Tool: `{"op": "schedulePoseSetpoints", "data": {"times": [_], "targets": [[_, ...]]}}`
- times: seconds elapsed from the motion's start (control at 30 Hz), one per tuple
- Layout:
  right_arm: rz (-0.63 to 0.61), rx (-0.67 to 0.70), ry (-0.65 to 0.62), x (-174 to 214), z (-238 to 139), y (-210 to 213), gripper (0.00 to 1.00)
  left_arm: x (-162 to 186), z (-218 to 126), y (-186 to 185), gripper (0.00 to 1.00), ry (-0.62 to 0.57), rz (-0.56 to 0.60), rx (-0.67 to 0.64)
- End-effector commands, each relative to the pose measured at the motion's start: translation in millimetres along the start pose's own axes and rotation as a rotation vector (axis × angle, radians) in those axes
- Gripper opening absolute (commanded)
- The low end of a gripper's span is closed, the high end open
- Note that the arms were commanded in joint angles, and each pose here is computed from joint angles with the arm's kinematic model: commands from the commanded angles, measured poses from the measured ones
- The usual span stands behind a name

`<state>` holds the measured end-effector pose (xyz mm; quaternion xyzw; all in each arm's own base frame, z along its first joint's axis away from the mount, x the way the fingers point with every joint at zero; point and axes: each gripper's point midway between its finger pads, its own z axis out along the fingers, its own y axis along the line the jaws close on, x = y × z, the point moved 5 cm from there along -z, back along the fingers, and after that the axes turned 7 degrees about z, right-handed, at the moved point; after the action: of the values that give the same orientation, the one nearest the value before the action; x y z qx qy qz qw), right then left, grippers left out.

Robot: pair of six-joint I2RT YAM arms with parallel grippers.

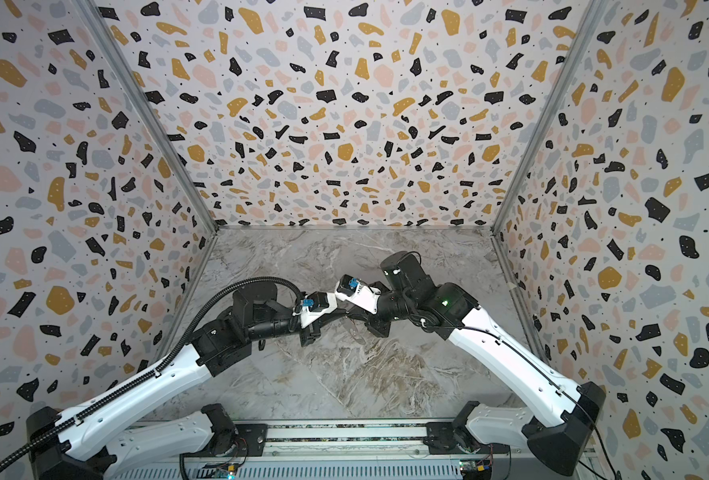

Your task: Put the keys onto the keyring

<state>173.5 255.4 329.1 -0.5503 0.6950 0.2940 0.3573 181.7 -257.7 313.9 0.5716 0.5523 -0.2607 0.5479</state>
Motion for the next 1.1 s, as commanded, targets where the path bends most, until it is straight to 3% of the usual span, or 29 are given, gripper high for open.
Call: {"op": "schedulePoseSetpoints", "data": {"times": [0.0,0.27,0.43,0.73,0.9,1.07], "targets": [[-0.051,0.004,-0.142,-23,-19,9,0.0,-8,4,9,0.0,-0.075,-0.048,-0.046],[0.013,0.041,-0.19,-14,-14,6,0.0,-17,7,14,0.0,-0.254,-0.116,-0.101],[0.036,0.062,-0.214,-7,-14,6,0.17,-21,6,16,0.0,-0.301,-0.127,-0.114],[0.059,0.121,-0.245,0,-22,5,0.22,-24,7,17,0.0,-0.349,-0.144,-0.116],[0.072,0.161,-0.281,1,-30,5,0.35,-25,6,16,0.0,-0.376,-0.147,-0.114],[0.08,0.181,-0.341,2,-40,8,0.4,-27,5,16,0.0,-0.397,-0.154,-0.113]]}}
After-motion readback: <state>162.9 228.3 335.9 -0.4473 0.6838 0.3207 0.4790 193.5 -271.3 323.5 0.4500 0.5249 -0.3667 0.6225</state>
